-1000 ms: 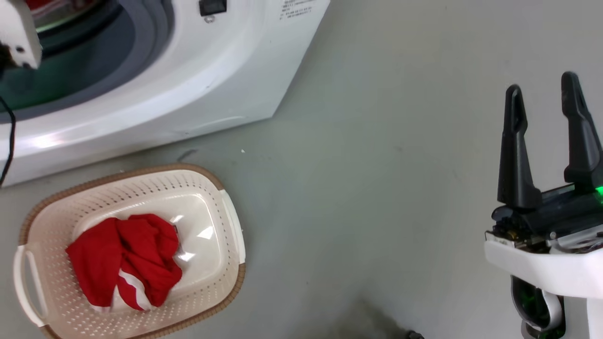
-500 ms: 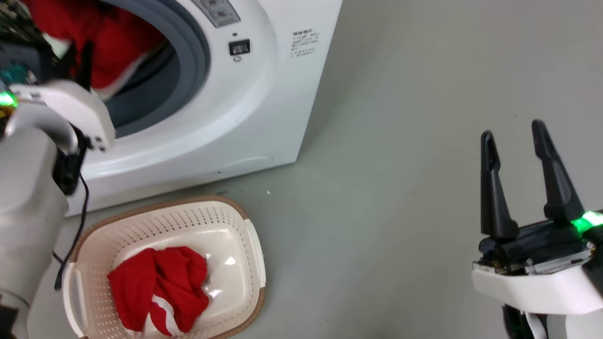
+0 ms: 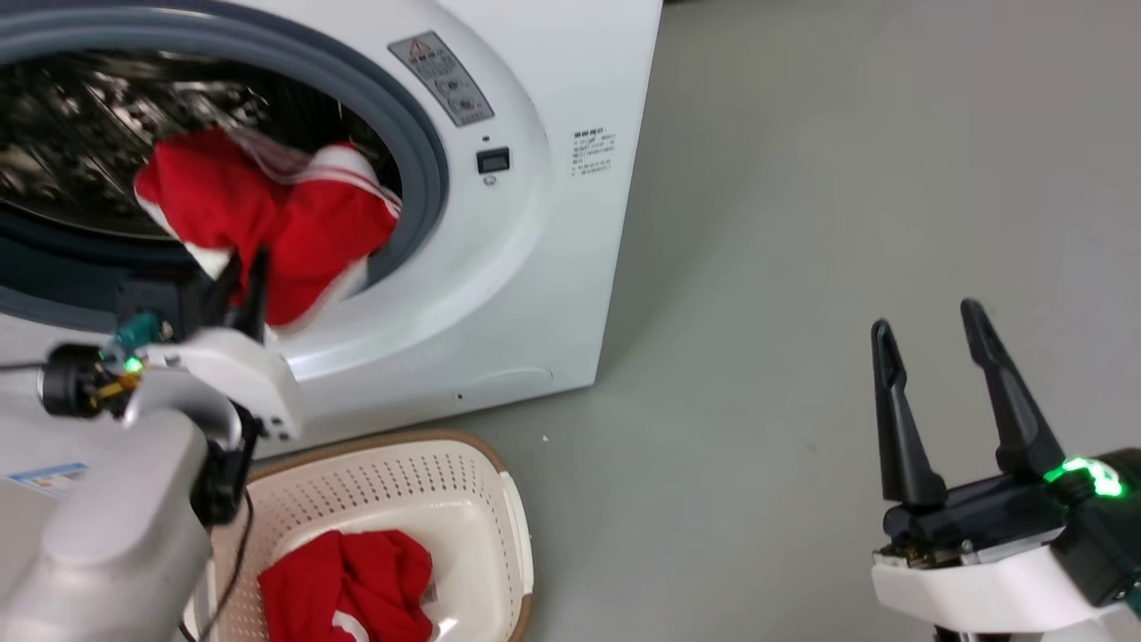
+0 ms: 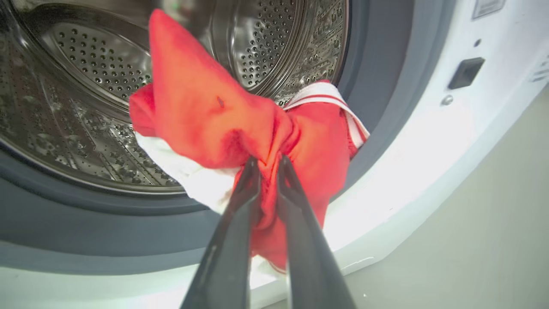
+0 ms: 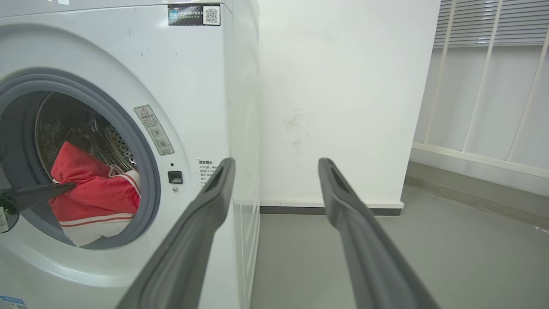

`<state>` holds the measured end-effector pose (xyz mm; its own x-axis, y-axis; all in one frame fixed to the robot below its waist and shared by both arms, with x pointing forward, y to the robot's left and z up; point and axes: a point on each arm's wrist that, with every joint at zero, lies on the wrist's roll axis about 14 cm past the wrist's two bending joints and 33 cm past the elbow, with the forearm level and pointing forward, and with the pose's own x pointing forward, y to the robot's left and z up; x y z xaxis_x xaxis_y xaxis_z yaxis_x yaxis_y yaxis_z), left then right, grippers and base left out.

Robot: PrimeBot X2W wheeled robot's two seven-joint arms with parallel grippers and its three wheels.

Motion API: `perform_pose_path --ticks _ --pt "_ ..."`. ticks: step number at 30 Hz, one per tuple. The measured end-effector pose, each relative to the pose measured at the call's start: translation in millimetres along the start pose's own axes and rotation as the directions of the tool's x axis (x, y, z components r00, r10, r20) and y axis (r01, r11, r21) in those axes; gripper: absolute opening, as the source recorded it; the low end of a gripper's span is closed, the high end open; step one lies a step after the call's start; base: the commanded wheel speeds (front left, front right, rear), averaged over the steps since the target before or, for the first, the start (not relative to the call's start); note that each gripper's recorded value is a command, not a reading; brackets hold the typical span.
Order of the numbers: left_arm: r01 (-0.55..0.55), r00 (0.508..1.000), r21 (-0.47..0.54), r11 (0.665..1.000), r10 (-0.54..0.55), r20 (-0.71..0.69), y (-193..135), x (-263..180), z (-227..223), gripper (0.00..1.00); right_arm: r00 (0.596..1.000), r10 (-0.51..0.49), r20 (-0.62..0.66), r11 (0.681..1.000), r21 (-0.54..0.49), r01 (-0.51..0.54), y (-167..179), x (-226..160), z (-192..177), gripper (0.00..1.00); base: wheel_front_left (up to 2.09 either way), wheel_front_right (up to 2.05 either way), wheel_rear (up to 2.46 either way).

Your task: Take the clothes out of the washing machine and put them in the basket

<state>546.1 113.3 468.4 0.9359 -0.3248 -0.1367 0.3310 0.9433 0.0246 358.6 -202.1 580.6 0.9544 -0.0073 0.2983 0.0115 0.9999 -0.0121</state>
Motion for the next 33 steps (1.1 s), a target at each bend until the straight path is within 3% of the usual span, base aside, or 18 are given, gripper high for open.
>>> perform_pose_path --ticks 20,33 --pt "-0.03 0.997 -0.05 0.998 0.026 -0.076 -29 -120 -34 0.0 1.0 0.022 0.02 1.0 0.002 -0.022 12 -44 18 1.0 0.0 0.0 0.0" --pt "-0.015 0.976 -0.07 0.997 -0.001 -0.217 -46 -150 -83 0.0 0.999 0.033 0.022 0.999 0.0 -0.034 17 -52 20 1.0 0.0 0.0 0.0"
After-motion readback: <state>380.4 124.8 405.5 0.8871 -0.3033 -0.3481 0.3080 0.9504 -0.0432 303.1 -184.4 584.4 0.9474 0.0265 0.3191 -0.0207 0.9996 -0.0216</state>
